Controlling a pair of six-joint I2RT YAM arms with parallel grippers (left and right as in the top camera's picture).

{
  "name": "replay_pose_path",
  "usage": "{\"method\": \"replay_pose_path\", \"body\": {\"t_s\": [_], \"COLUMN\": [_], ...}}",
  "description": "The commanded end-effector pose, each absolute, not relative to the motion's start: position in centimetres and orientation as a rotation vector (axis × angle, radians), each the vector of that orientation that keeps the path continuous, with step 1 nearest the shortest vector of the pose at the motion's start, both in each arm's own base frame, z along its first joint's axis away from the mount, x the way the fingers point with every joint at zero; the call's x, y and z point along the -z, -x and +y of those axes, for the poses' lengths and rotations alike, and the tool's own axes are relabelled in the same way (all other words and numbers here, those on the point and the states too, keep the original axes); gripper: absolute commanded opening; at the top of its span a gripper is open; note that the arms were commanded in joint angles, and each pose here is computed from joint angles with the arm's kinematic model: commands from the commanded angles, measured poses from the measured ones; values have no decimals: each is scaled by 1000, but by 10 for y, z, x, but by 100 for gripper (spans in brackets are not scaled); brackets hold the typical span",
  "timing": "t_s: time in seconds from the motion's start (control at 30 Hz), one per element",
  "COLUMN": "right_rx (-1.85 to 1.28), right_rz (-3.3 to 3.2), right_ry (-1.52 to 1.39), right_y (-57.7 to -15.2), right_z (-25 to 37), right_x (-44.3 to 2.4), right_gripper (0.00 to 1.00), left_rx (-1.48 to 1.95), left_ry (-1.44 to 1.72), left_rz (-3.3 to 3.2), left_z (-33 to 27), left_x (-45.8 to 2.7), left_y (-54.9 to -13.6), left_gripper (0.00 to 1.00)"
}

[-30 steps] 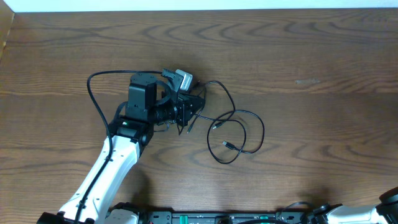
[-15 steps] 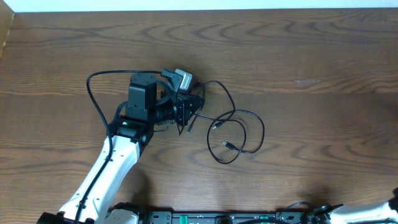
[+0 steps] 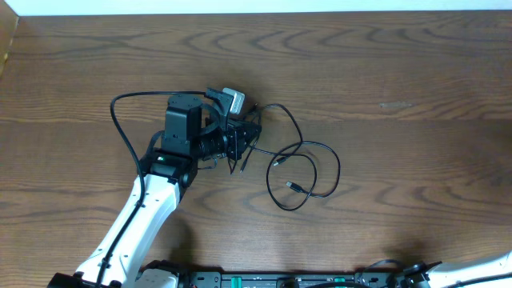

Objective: Untangle cables

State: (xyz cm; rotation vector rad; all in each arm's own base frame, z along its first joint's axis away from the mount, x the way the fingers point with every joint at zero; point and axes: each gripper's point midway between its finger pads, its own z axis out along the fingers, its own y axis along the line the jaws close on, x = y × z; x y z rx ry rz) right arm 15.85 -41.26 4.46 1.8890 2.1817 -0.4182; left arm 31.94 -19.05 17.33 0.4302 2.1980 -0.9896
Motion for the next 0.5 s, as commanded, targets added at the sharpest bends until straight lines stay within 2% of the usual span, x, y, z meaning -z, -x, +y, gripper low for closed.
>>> {"method": "replay_pose_path", "body": {"t_s": [0.0, 0.13, 0.17, 0.23, 0.4, 0.43, 0.47], "right_rx": [437, 484, 483, 485, 515, 534, 559], "right_rz": [2170, 2136, 2130, 2111, 2065, 2047, 2025], "right_ry": [-1862, -1942, -1946, -1950, -1911, -1913, -1924], "right_y": [-165, -156, -156, -156, -155, -153, -148], "right_z": [-421, -421, -420, -419, -414, -413, -411], "right_x": [-67, -85, -88, -99, -133, -142, -150], "right_gripper": [13, 63, 70, 80, 93, 99, 99], "left_rx": [984, 984, 984, 984, 984, 984, 984], "left_ry": [-432, -432, -432, -433, -433, -433, -433], "left_rz": [2187, 2187, 2187, 2187, 2186, 2187, 2187], "left_z": [-191, -191, -191, -191, -191, -191, -191], "left_x": [-177, -177, -177, -177, -177, -177, -177], "left_y": [-319, -319, -319, -319, -319, -319, -319], "left_gripper": [14, 14, 14, 14, 14, 13, 14]}}
